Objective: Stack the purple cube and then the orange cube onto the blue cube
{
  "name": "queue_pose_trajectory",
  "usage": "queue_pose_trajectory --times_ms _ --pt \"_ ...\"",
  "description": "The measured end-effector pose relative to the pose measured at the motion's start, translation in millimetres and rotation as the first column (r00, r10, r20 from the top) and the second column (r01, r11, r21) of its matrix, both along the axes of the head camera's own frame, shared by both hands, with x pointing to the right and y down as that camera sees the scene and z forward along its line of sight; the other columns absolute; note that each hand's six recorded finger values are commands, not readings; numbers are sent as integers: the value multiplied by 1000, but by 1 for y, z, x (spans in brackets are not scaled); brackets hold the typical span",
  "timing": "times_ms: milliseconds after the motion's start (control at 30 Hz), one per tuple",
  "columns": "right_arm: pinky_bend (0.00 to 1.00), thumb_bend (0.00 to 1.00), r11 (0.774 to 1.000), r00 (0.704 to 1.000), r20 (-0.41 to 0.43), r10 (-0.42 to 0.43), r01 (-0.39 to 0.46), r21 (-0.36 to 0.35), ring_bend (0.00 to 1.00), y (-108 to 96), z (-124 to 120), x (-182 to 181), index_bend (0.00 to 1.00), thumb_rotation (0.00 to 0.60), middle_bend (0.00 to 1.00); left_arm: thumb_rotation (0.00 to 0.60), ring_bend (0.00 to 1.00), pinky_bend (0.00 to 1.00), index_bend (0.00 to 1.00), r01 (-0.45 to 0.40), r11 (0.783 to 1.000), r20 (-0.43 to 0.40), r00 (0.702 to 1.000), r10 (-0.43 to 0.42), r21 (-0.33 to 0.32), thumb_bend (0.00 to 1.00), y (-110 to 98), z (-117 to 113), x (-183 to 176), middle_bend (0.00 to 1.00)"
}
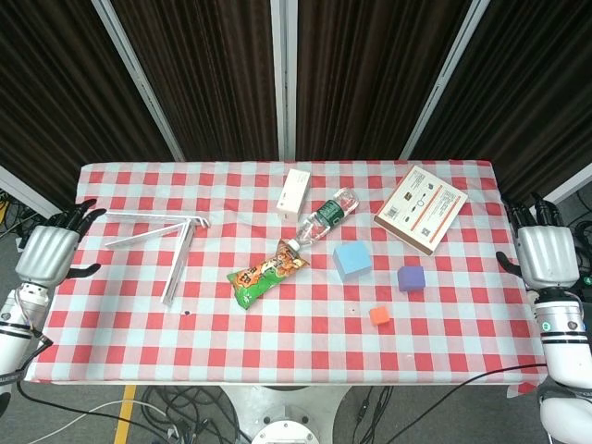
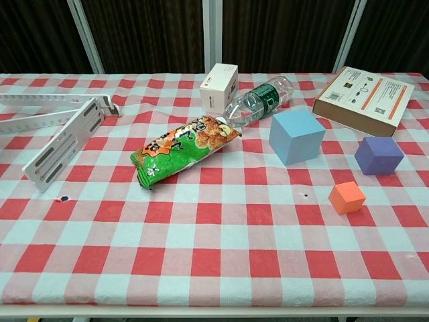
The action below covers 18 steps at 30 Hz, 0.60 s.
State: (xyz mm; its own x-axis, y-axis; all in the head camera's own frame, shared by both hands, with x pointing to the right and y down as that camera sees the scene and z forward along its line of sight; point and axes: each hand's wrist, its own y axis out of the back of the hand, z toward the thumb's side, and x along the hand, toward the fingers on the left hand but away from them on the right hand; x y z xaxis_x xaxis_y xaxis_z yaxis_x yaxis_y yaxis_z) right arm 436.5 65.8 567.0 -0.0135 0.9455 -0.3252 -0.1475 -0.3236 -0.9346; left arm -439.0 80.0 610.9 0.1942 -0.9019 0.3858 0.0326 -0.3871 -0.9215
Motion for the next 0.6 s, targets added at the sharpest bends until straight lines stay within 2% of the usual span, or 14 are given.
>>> queue_pose_trajectory --times_ms 367,600 --pt "113 144 999 999 37 -22 23 -34 24 -3 6 -9 100 600 210 600 156 287 206 4 1000 -44 999 -4 -5 68 0 3 8 185" --pt "113 145 995 998 61 -29 35 -93 39 -8 11 -19 102 600 226 600 156 287 206 30 999 -124 992 -32 -21 68 -3 2 17 185"
